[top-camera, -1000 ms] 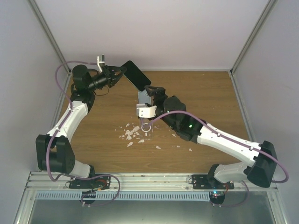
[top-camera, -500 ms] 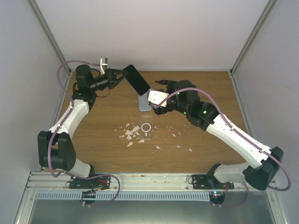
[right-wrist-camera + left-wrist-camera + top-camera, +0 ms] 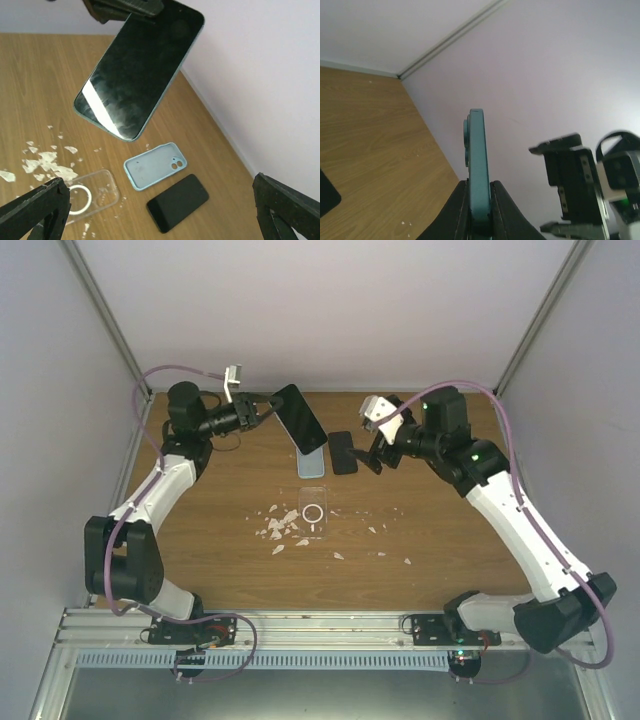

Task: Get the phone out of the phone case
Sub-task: Place the phone at the center of the board.

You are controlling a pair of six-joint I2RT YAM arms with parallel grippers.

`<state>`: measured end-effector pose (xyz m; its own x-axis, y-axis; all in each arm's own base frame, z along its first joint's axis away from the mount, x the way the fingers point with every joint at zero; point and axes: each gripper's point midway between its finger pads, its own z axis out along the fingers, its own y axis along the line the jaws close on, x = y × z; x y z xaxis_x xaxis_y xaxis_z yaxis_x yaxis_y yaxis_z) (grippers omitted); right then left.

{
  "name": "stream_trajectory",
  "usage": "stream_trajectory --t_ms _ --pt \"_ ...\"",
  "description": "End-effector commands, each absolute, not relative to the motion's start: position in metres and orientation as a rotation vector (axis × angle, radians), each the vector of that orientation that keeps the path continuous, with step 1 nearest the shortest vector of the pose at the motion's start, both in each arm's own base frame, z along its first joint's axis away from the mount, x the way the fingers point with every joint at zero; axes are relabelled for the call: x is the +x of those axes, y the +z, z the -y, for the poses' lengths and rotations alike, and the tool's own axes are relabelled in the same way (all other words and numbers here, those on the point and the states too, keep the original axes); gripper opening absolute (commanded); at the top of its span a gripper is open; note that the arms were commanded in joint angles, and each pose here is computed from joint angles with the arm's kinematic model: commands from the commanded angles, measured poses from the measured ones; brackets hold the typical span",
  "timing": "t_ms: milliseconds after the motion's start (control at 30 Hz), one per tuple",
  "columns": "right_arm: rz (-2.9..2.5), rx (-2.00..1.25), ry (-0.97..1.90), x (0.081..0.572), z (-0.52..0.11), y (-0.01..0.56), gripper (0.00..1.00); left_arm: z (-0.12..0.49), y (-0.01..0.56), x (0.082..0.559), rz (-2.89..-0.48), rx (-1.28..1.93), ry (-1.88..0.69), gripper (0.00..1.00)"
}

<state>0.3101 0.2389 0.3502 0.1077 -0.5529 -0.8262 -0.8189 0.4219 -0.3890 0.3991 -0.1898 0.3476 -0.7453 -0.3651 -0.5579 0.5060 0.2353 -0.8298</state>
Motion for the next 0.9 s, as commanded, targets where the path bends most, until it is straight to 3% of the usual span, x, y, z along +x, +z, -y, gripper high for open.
stream_trajectory --t_ms 0,400,600,867 --pt "-1.647 -1.178 0.573 0.303 -0.24 0.356 1.0 0.212 0.376 0.372 -1.67 0.405 -1.58 0.0" --pt "-1.728 -1.029 1.232 0.29 -0.235 0.361 0.97 0.252 0.395 0.316 -1.483 0.733 -1.59 0.0" --pt "-1.734 -0.975 1.395 0.282 -0.237 0.356 0.81 0.267 0.398 0.304 -1.448 0.795 -1.592 0.0" --pt "-1.774 -0.912 1.421 0.29 -0.238 0.346 0.7 0.279 0.398 0.303 -1.443 0.806 -1.614 0.0"
